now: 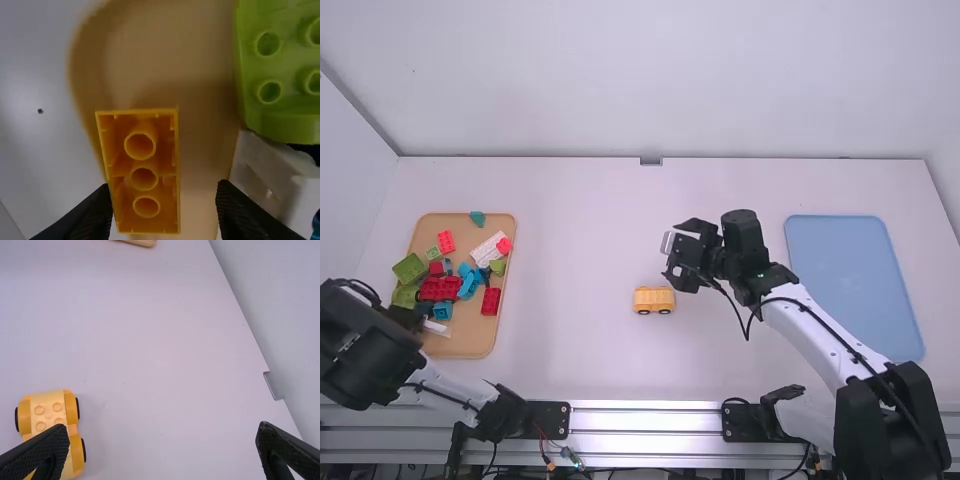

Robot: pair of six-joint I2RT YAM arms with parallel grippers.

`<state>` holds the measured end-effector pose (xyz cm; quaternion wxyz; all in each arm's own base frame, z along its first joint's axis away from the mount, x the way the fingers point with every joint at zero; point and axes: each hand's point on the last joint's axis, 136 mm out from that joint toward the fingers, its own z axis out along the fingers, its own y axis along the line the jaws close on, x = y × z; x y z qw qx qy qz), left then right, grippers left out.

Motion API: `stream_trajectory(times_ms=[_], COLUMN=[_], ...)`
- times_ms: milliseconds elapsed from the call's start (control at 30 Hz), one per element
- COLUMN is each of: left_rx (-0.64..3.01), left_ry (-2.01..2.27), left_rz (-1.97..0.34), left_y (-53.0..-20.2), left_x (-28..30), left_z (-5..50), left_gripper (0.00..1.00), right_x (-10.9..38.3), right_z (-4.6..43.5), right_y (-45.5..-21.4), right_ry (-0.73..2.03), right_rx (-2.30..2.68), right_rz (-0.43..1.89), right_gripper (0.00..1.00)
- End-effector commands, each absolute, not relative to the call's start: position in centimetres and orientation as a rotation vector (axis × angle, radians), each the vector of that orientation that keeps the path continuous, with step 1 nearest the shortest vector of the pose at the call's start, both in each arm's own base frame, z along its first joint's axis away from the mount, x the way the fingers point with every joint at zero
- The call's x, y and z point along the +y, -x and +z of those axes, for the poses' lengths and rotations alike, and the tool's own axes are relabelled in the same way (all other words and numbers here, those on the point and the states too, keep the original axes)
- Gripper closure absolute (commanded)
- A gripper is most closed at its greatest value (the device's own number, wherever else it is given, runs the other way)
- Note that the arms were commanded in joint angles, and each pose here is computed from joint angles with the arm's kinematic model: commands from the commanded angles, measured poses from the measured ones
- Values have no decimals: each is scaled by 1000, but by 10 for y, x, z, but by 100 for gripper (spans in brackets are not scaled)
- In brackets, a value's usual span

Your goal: Assemble lego blocks to make yellow taxi

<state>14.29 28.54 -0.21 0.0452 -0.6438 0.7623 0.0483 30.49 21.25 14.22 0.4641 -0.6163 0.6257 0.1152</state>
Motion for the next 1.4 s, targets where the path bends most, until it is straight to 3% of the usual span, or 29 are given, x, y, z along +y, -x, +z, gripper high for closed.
stream_trajectory(times_ms=[0,600,667,900,1000,1367], left_rx=[2353,2349,2354,2363,2374,2304], left_ry=[1966,1918,1920,1931,1910,1897], left_rz=[157,174,172,151,75,-83], left_y=[-139,-142,-142,-140,-148,-172], left_x=[280,282,281,277,274,272], left_z=[-8,-17,-17,-17,-11,40], left_gripper=[46,56,63,72,81,98], right_x=[214,215,215,215,214,219], right_z=[145,145,145,145,145,146], right_y=[-304,-303,-303,-303,-303,-301], right_ry=[1510,1513,1513,1513,1512,1520], right_rx=[1530,1526,1527,1527,1527,1511], right_rz=[289,295,294,295,294,298], right_gripper=[1,1,1,1,1,1])
